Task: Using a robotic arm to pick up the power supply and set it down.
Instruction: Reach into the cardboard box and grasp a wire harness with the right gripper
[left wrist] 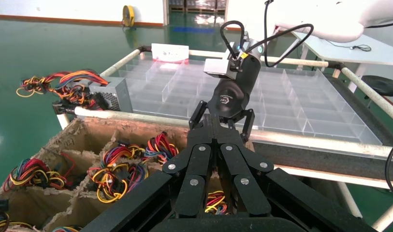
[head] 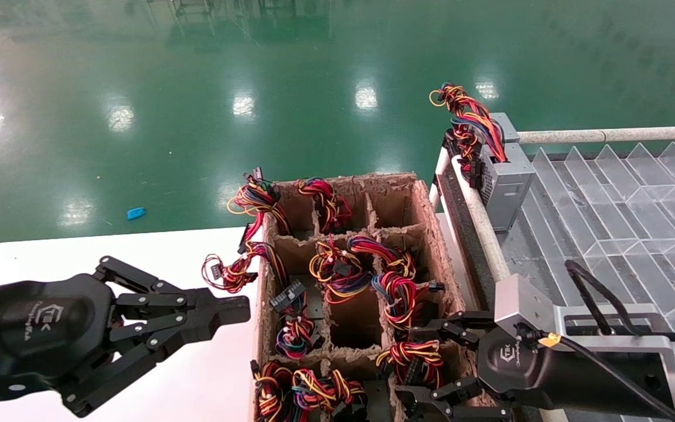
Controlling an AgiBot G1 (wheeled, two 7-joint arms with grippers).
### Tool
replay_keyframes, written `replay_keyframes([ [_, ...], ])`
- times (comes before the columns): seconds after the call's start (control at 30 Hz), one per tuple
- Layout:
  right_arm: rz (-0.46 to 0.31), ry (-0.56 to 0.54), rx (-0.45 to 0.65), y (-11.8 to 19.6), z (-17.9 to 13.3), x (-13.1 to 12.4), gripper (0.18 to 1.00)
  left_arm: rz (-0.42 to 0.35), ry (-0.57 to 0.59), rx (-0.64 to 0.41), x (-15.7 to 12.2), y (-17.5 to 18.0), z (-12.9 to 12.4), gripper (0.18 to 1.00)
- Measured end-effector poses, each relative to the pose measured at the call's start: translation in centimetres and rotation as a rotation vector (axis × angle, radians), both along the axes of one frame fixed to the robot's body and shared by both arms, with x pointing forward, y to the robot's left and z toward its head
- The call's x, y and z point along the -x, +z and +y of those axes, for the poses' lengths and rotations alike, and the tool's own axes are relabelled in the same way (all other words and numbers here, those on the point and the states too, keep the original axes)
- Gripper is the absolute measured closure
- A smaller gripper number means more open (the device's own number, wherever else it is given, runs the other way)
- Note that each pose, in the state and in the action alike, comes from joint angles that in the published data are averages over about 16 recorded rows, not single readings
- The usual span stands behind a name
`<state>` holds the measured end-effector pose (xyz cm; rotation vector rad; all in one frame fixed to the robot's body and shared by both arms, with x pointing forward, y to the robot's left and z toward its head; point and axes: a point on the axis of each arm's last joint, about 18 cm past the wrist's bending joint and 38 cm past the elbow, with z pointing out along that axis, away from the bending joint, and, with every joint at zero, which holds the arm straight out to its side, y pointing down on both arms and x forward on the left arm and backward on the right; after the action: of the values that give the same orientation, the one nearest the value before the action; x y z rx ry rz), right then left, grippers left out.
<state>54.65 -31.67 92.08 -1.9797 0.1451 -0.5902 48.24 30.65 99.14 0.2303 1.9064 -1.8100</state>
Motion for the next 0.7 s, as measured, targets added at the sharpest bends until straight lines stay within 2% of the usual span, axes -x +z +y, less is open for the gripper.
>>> replay_keyframes([
  [0.1,0.004,-0.004,0.004,-0.05,-0.05,0.0,0.437,0.0,0.0,0.0,0.0,0.0,0.0,0.993],
  [0.43,0.017,-0.012,0.012,-0.23,-0.17,0.22,0.683,0.0,0.0,0.0,0.0,0.0,0.0,0.993],
  [0.7,0.02,-0.013,0.012,-0.13,-0.29,0.61,0.822,0.0,0.0,0.0,0.0,0.0,0.0,0.993],
])
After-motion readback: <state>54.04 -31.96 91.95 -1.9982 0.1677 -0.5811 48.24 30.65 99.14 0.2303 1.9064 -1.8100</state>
